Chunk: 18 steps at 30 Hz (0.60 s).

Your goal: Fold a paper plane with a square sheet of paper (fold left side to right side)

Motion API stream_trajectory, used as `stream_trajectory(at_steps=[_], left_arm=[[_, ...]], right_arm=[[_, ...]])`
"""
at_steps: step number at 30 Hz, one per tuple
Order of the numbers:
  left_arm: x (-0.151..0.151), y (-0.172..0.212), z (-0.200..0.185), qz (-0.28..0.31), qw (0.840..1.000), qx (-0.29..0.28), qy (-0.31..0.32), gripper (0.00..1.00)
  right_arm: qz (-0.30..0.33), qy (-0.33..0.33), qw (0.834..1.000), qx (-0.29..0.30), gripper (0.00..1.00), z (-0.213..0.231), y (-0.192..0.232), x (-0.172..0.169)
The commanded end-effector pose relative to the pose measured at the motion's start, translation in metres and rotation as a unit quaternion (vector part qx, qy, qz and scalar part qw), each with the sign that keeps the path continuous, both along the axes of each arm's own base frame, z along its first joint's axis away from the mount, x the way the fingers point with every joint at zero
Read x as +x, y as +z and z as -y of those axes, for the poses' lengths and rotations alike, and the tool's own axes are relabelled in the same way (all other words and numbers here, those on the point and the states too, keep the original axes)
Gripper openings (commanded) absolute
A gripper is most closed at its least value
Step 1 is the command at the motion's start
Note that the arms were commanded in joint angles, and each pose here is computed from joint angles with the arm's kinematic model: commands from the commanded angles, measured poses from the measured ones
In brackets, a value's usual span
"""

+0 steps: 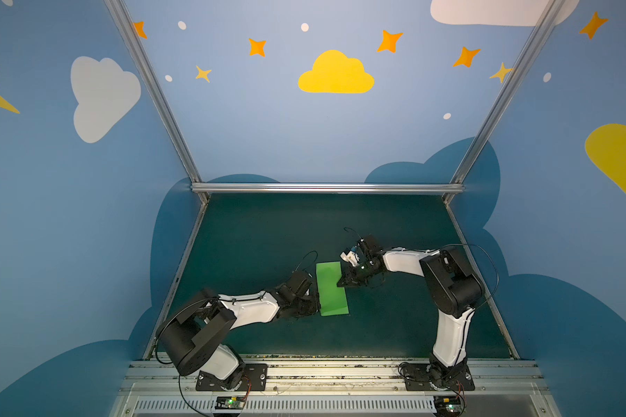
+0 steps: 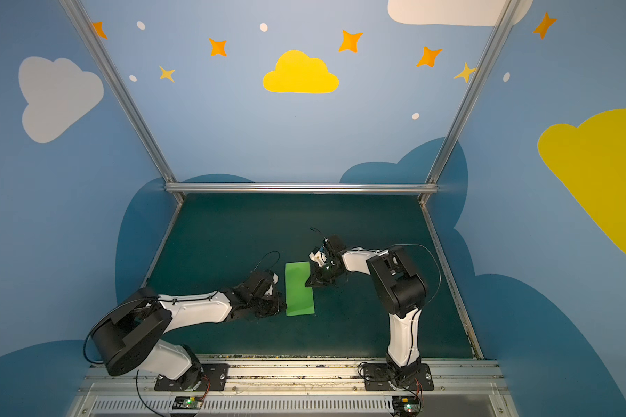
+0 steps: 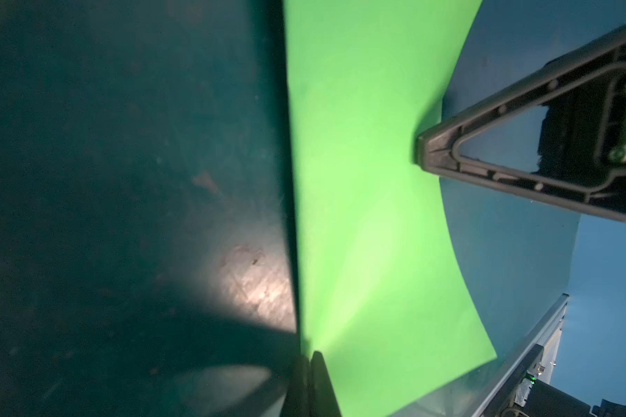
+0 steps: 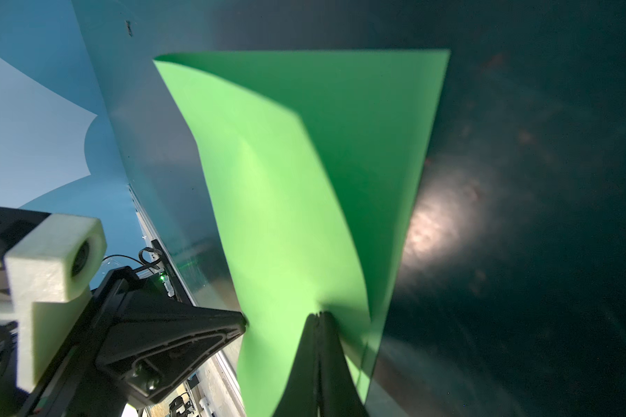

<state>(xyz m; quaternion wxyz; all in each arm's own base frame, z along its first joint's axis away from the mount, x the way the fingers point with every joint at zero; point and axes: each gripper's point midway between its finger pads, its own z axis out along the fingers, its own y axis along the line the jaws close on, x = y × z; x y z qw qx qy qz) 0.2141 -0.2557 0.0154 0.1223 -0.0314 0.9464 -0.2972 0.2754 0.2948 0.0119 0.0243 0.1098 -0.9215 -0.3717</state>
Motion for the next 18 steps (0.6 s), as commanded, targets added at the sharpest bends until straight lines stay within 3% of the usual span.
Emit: stream_trajectory(at_steps=[1, 5, 12, 18], left_arm=[[-0.028, -0.031, -0.037, -0.055, 0.995, 0.079, 0.004, 0.04], [-0.014, -0.007, -0.039, -0.03, 0.997, 0.073, 0.008, 0.04], [0.042, 0.046, -0.034, 0.024, 0.998, 0.048, 0.028, 0.04], [0.083, 0.056, -0.011, 0.035, 0.998, 0.045, -0.004, 0.04]], right_arm=[[-0.054, -0.007, 0.989, -0.139, 0.0, 0.045, -0.067, -0.033], [-0.055, -0.007, 0.989, -0.139, 0.0, 0.045, -0.066, -0.033], [-0.056, -0.007, 0.989, -0.14, 0.0, 0.045, -0.067, -0.034], [-0.057, -0.007, 0.988, -0.14, 0.0, 0.045, -0.068, -0.034]])
